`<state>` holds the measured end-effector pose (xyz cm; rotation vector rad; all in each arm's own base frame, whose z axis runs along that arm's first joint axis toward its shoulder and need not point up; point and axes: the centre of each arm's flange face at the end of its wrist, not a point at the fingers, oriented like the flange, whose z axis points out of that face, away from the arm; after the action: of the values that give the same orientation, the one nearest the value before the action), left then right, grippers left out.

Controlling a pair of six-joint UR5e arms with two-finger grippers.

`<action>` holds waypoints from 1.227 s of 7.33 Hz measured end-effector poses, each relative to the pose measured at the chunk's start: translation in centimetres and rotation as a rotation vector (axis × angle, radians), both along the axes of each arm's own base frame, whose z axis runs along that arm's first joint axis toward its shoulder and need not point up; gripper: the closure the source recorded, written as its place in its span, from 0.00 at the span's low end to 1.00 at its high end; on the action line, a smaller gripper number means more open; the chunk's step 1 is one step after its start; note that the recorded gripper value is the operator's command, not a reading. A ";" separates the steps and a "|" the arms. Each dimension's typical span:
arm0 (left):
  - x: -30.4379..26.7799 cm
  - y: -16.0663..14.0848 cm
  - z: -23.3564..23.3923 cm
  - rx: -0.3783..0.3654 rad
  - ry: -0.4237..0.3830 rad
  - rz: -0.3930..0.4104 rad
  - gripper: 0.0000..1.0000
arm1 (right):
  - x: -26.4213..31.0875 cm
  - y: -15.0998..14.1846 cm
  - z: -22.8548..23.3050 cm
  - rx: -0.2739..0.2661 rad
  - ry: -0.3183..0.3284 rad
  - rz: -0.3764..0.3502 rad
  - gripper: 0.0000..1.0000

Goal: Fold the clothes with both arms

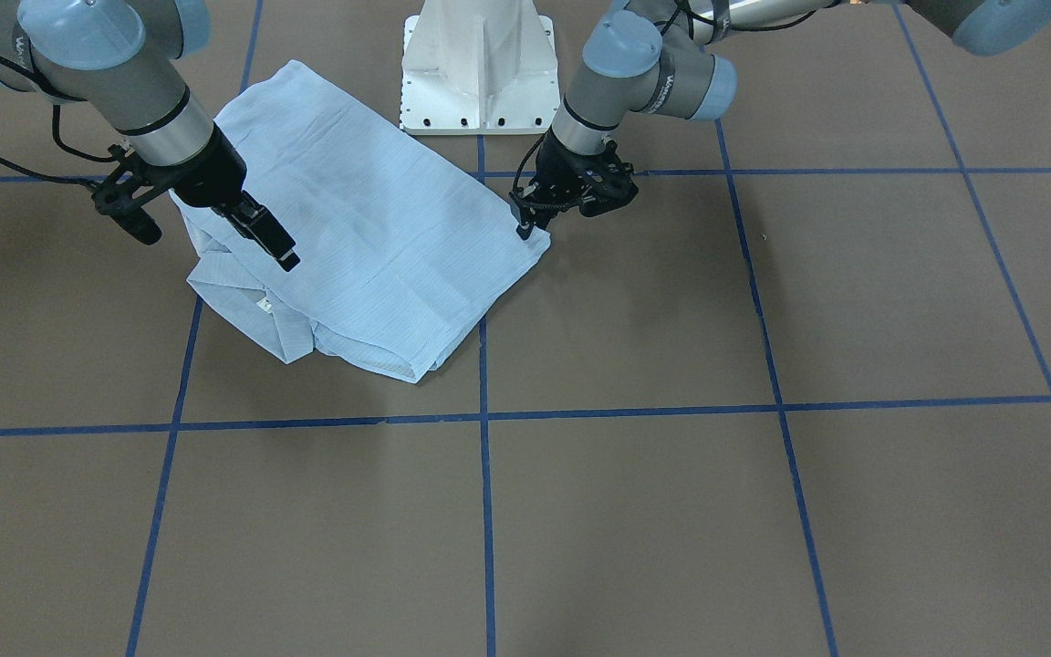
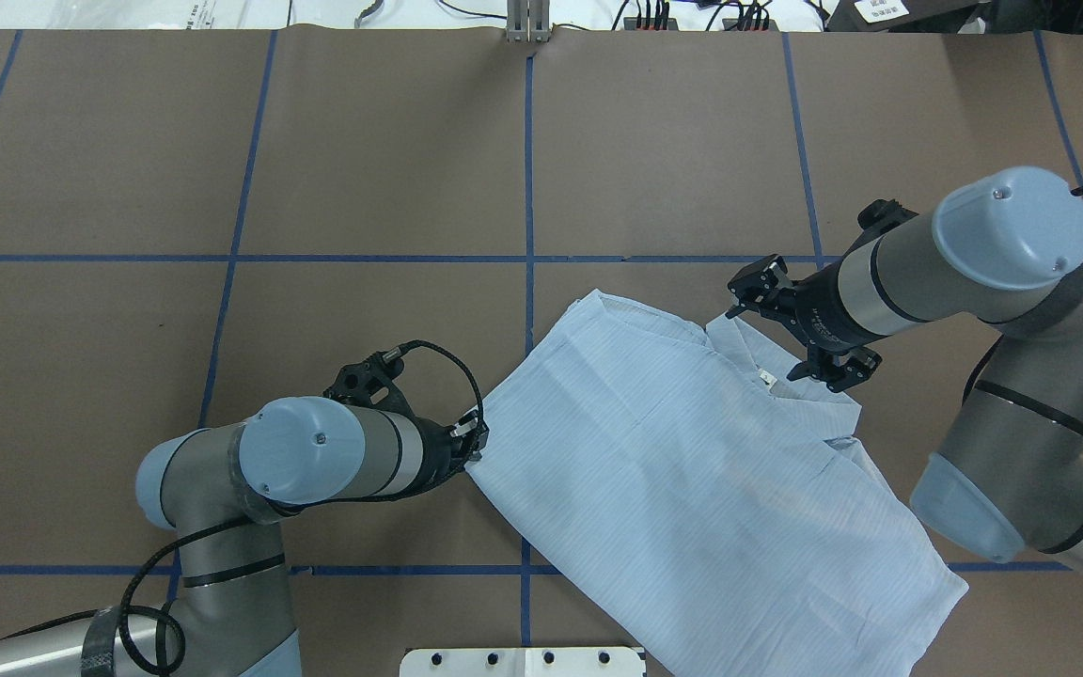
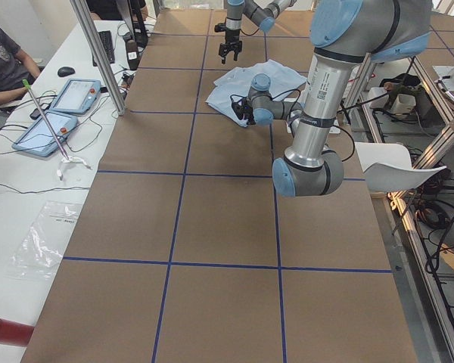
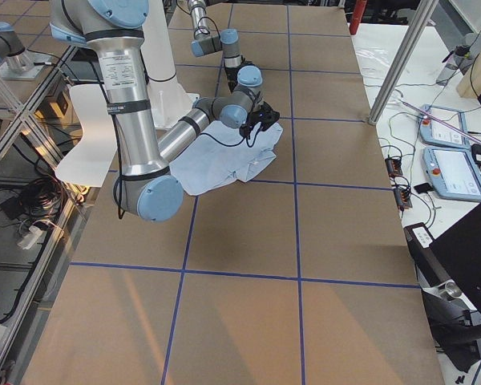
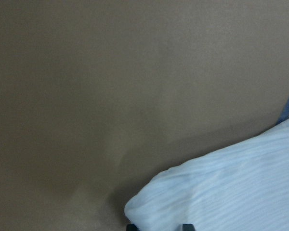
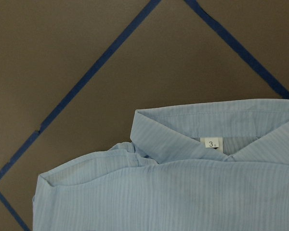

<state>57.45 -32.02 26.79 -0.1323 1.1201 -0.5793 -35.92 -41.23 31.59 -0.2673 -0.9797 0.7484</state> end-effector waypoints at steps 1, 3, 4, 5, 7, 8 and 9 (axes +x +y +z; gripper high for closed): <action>-0.3 -1.1 0.3 0.029 -0.020 -0.014 1.00 | 0.0 0.0 -0.1 -0.001 0.000 0.000 0.00; -2.6 -6.3 -0.6 0.151 -0.056 -0.055 1.00 | 0.3 -0.1 -0.1 -0.003 -0.002 0.004 0.00; -3.7 -10.7 -1.5 0.205 -0.072 -0.096 1.00 | 0.4 -0.2 -0.2 -0.003 -0.003 0.005 0.00; -4.0 -15.8 -2.1 0.248 -0.085 -0.142 1.00 | 0.4 -0.2 -0.2 -0.004 -0.002 0.007 0.00; -3.3 -26.2 -0.8 0.321 -0.076 -0.228 0.99 | 0.2 -0.3 0.1 -0.007 0.004 0.013 0.00; -2.8 -29.9 -1.0 0.347 -0.072 -0.255 0.83 | 0.1 -0.3 0.2 -0.006 0.010 0.019 0.00; -2.2 -32.0 -1.4 0.366 -0.071 -0.265 0.64 | -0.1 -0.4 0.4 -0.002 0.018 0.027 0.00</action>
<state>55.29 -64.03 25.35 0.3548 1.1644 -0.5981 -36.00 -41.66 32.01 -0.2492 -0.9676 0.7756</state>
